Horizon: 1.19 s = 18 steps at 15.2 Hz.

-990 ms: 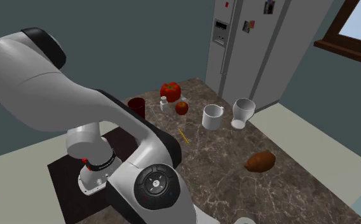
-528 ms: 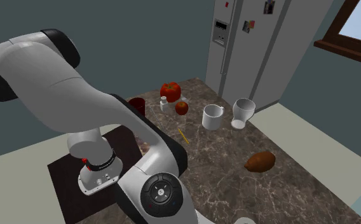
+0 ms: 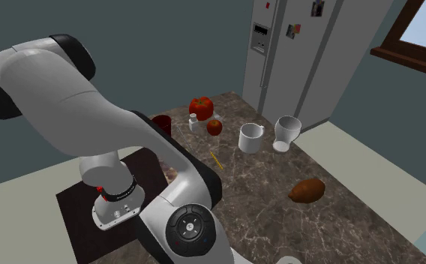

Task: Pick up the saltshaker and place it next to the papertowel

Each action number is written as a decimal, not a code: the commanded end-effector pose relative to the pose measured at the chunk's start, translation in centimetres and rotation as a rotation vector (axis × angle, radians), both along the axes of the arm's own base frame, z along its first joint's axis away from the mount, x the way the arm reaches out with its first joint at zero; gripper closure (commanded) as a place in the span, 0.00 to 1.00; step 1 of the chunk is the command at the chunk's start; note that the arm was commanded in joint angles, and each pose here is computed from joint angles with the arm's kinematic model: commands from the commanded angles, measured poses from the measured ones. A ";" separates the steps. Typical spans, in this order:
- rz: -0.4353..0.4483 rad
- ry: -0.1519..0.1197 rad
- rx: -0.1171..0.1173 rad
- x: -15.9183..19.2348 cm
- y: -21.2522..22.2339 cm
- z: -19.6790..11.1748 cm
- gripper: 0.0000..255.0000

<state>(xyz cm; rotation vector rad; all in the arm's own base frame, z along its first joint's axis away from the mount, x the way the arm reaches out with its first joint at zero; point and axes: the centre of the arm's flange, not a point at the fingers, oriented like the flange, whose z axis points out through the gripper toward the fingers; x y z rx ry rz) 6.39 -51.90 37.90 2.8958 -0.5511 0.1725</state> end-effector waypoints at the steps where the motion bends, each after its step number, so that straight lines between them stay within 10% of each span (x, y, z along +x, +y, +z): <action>1: 0.001 0.002 0.006 0.0 0.1 -0.2 1.00; 18: 0.001 0.002 0.006 0.0 0.1 5.6 1.00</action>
